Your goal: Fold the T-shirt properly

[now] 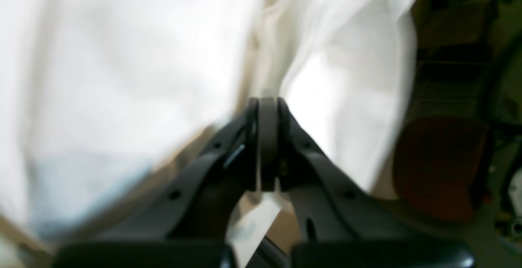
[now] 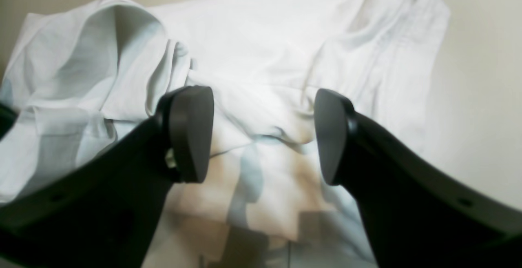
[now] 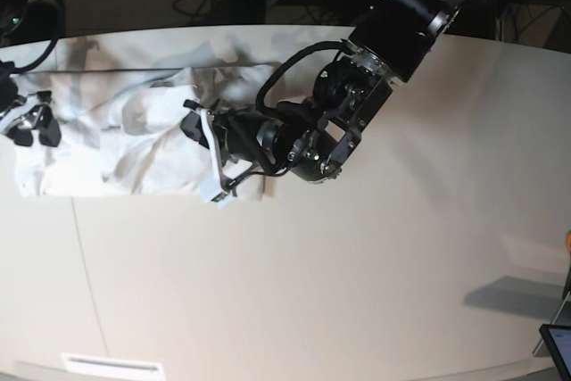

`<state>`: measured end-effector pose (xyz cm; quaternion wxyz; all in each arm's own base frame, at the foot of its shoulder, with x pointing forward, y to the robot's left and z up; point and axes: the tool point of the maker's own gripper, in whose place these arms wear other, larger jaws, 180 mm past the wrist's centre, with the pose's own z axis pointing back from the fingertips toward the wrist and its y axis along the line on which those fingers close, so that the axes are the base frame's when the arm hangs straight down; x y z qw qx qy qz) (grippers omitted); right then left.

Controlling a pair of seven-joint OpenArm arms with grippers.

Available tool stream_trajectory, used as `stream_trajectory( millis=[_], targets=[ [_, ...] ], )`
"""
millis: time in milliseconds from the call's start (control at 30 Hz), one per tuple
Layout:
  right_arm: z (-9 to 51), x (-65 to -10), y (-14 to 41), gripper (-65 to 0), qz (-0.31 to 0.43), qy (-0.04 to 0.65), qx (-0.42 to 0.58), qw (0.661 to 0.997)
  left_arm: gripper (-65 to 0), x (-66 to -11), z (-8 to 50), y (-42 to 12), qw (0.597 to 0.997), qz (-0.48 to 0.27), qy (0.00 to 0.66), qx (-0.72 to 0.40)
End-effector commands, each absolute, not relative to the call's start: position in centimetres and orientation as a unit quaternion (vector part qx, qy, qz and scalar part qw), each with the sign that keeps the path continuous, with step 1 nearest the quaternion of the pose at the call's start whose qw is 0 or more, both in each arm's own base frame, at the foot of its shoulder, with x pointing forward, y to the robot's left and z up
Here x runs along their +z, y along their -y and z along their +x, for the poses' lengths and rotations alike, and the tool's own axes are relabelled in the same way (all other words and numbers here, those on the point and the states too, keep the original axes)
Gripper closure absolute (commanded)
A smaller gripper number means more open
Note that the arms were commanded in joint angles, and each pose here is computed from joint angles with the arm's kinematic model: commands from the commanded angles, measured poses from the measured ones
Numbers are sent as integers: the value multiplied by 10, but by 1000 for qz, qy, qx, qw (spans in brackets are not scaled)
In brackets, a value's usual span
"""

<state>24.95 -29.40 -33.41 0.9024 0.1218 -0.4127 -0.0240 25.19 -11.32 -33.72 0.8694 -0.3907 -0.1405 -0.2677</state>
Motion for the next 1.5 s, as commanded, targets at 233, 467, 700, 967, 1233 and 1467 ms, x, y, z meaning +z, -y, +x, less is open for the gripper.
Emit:
stream_trajectory(
  millis=[233, 467, 700, 967, 1233, 1467],
  targets=[
    [256, -318, 301, -361, 114, 438, -16, 891, -13, -353, 276, 97, 891, -353, 152, -242],
    [257, -319, 298, -360, 118, 438, -15, 891, -13, -378, 266, 92, 906, -311, 143, -250],
    [257, -319, 297, -360, 118, 438, -15, 891, -12, -415, 273, 56, 933, -239, 121, -239],
    [256, -320, 297, -360, 119, 437, -15, 891, -12, -425, 278, 32, 943, -171, 123, -256],
    [256, -320, 298, -360, 117, 437, -14, 892, -10, -423, 298, -18, 960, -148, 140, -194],
    [261, -321, 288, -360, 125, 434, 0, 892, -10, -398, 293, -35, 958, -149, 161, -186]
  ],
)
